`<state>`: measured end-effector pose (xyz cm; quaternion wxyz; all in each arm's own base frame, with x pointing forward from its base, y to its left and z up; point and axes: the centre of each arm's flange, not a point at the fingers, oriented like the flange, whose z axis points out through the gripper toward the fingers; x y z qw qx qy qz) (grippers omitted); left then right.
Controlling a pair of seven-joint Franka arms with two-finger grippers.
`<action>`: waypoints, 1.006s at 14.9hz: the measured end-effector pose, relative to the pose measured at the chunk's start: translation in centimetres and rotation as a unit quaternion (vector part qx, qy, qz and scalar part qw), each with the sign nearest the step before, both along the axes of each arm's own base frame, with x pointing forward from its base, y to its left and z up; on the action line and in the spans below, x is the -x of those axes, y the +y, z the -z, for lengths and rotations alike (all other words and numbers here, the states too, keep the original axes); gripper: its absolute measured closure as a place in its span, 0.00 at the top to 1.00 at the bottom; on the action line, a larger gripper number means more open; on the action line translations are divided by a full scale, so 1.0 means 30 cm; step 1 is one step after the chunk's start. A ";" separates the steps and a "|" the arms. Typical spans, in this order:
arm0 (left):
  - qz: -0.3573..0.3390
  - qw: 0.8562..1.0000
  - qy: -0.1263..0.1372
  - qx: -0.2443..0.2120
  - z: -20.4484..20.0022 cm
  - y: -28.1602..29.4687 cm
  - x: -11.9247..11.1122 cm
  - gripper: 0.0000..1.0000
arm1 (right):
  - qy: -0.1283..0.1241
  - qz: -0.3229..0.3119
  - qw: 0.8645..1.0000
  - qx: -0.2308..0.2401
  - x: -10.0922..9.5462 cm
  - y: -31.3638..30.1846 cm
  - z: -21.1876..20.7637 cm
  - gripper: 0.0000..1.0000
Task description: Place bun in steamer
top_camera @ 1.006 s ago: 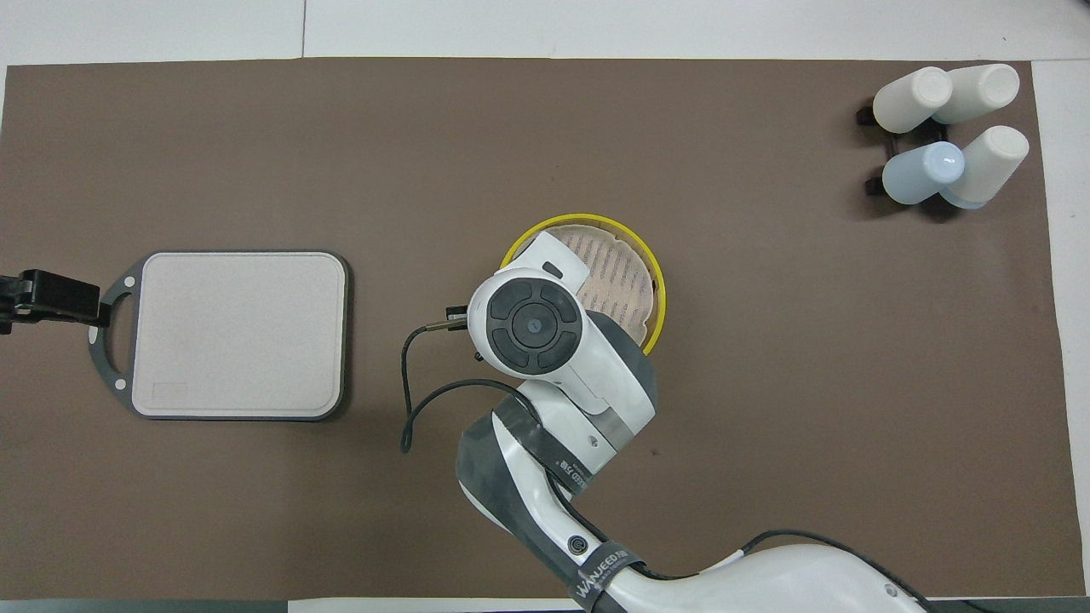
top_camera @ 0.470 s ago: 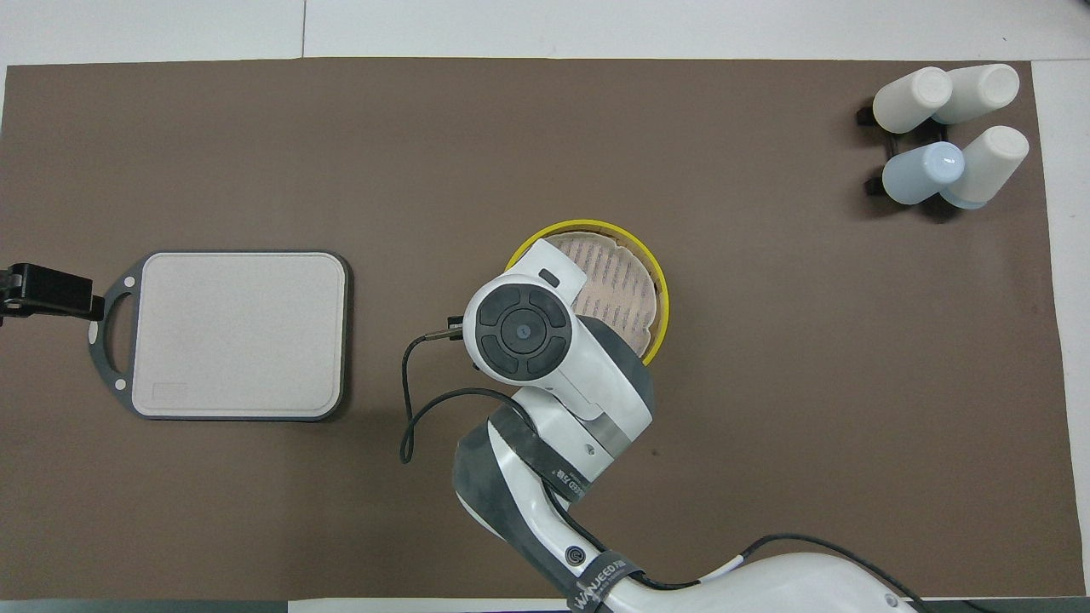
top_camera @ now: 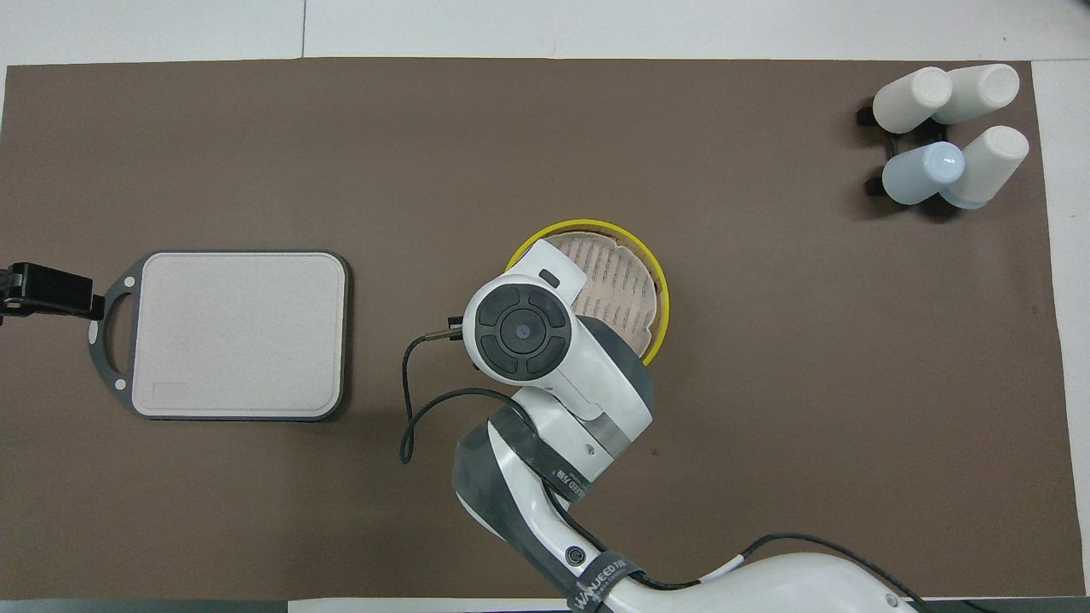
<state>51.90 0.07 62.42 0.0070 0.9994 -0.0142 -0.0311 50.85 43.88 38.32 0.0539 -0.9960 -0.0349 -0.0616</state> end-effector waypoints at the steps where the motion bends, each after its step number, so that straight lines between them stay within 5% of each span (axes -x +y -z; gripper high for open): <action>1: 0.000 1.000 0.000 0.000 0.000 -0.001 0.000 1.00 | 0.005 0.004 1.000 0.003 0.005 -0.003 0.010 0.24; 5: 0.000 1.000 0.000 0.000 0.001 -0.002 0.000 1.00 | 0.007 0.011 1.000 0.006 -0.019 -0.018 -0.047 0.66; 8: 0.000 1.000 0.001 0.000 0.001 -0.002 0.000 1.00 | 0.007 0.035 0.999 0.014 -0.132 -0.150 -0.247 0.96; 12: 0.000 1.000 0.001 0.000 0.001 -0.002 0.000 1.00 | -0.004 0.052 0.998 0.025 -0.273 -0.578 -0.528 1.00; 15: 0.000 1.000 0.001 0.000 0.001 -0.002 0.000 1.00 | 0.002 0.051 0.998 0.029 -0.304 -0.945 -0.670 1.00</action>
